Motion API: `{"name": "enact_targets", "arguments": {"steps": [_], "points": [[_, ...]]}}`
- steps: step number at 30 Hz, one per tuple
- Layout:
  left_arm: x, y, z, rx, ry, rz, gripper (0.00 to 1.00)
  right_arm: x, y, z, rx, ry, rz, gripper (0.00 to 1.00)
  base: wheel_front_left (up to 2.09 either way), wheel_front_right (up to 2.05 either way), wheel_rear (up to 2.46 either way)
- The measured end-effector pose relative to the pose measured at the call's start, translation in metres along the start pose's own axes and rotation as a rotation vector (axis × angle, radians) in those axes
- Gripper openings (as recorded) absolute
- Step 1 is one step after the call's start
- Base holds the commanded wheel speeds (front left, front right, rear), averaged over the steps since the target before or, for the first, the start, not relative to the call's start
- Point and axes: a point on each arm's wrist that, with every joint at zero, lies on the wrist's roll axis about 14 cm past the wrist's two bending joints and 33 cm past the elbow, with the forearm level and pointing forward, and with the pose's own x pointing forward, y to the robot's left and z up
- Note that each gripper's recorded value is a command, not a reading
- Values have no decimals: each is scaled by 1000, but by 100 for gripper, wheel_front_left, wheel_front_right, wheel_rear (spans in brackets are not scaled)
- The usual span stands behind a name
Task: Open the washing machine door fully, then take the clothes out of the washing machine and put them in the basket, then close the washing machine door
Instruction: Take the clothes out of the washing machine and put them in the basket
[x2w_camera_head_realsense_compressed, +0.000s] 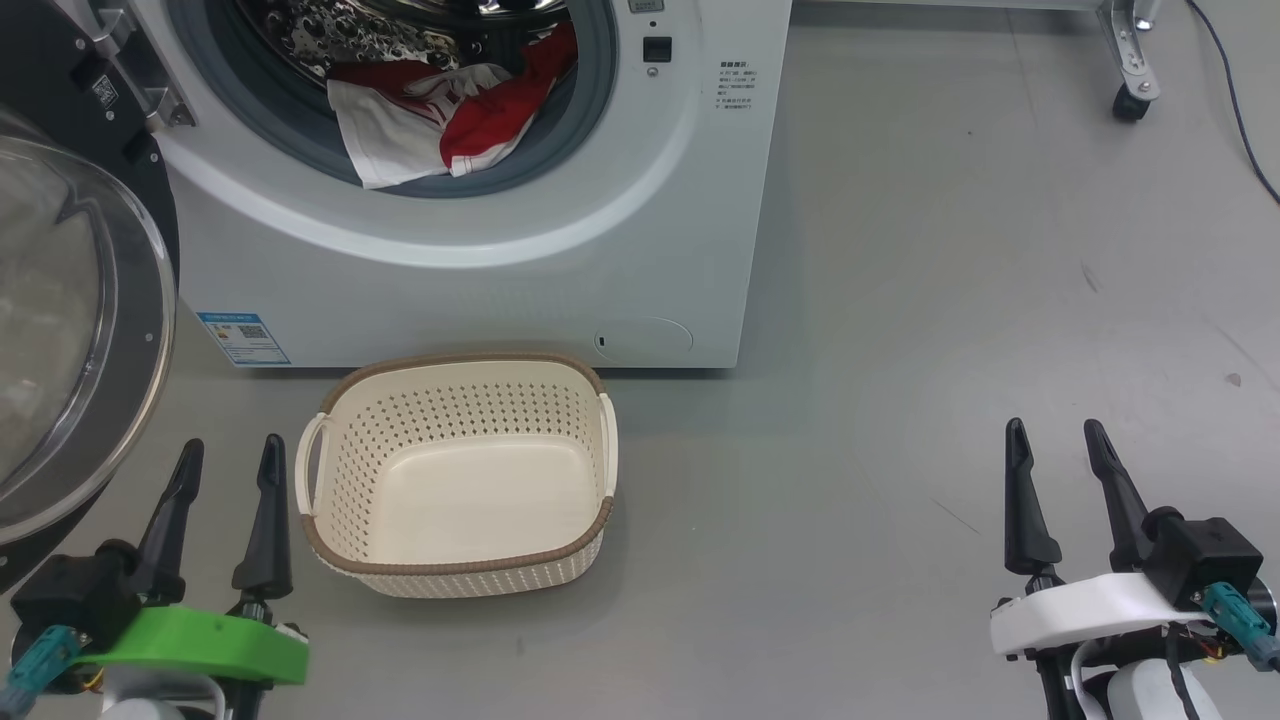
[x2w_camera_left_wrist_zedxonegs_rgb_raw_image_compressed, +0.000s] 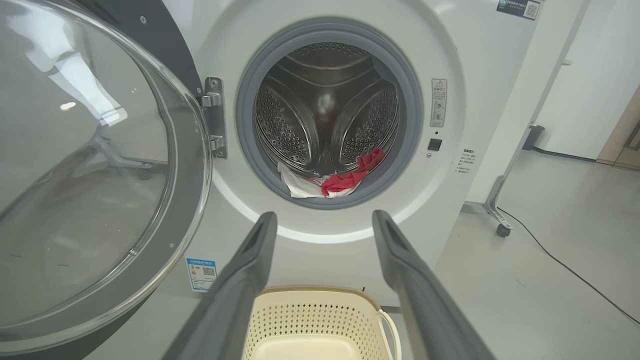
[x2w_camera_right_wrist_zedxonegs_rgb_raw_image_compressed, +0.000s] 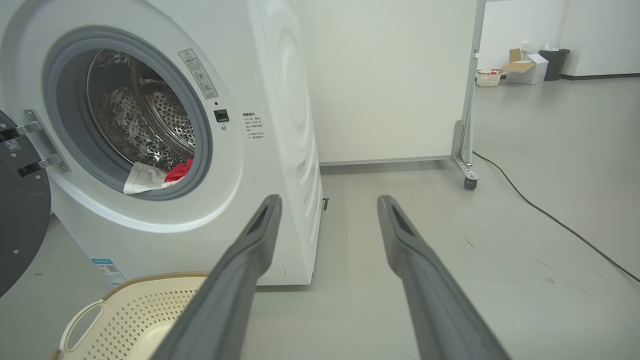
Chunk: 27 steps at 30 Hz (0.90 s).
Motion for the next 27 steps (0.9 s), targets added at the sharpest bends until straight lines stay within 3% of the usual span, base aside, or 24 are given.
{"name": "enact_targets", "arguments": {"steps": [27], "points": [[-6,8,-2,20,0,33,100,4,4,-7,-32,21,14,100,0,0,0]]}}
